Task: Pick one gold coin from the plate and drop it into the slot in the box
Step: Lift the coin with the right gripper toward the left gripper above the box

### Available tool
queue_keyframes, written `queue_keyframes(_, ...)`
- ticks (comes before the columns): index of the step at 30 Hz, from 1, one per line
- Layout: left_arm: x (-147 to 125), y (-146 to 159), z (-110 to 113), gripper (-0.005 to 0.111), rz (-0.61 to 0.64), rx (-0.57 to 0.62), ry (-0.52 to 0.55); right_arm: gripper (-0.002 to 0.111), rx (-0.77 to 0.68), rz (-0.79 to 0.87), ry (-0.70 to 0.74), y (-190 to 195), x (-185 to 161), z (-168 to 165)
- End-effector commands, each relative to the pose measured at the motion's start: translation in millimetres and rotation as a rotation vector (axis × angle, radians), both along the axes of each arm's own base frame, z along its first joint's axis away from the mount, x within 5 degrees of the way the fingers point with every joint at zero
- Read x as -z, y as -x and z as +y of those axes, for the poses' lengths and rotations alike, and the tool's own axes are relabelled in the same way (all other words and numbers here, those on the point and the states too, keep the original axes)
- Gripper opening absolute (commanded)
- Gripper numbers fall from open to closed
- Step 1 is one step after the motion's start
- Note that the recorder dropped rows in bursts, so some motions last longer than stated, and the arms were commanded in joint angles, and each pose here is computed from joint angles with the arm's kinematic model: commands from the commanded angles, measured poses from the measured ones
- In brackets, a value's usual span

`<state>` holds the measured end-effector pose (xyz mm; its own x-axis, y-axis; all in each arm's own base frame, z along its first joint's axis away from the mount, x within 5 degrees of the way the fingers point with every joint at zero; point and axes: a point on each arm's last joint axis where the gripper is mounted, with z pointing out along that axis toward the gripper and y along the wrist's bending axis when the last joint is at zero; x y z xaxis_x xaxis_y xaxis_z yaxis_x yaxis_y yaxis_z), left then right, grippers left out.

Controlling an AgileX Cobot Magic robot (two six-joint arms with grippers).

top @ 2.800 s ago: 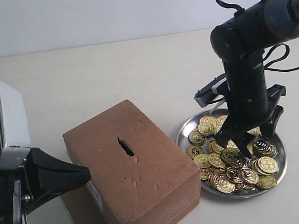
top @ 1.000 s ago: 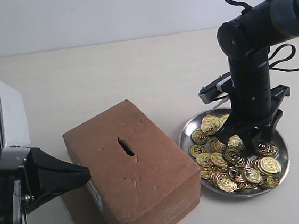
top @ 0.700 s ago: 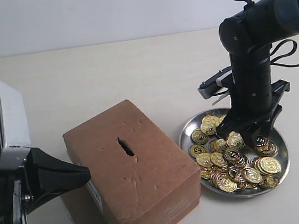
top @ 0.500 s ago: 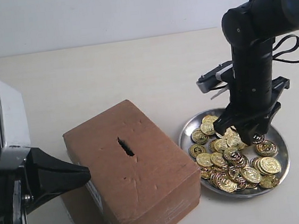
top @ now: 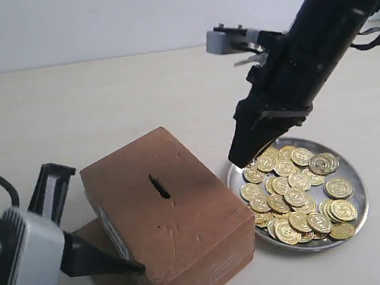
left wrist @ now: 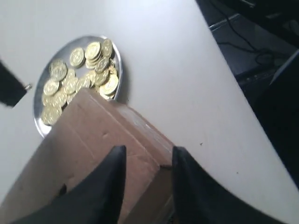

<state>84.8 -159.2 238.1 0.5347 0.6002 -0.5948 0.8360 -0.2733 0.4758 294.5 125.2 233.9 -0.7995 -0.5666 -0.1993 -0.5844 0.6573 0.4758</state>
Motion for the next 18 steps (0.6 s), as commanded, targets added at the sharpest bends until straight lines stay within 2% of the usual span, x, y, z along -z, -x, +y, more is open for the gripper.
queue_keyframes(1, -4.3, 0.7, -4.4, 0.045, -0.189, 0.138, 0.010, 0.034, -0.107, -0.125, -0.074, 22.3, -35.9, 15.9)
queue_keyframes(3, -6.4, -5.3, -4.7, 0.045, -0.232, 0.084, 0.023, 0.034, -0.160, -0.160, -0.088, 35.6, -47.5, 27.9)
queue_keyframes(7, -11.0, -7.6, -3.2, 0.045, -0.284, 0.056, 0.039, 0.034, -0.284, -0.231, -0.125, 67.7, -70.3, 51.7)
queue_keyframes(13, -25.6, 2.6, 2.0, 0.045, -0.414, 0.097, 0.083, 0.034, -0.469, -0.276, -0.135, 115.3, -78.8, 70.3)
queue_keyframes(18, -38.2, 17.9, 9.9, 0.045, -0.555, 0.200, 0.108, 0.034, -0.602, -0.281, -0.170, 148.2, -76.2, 76.3)
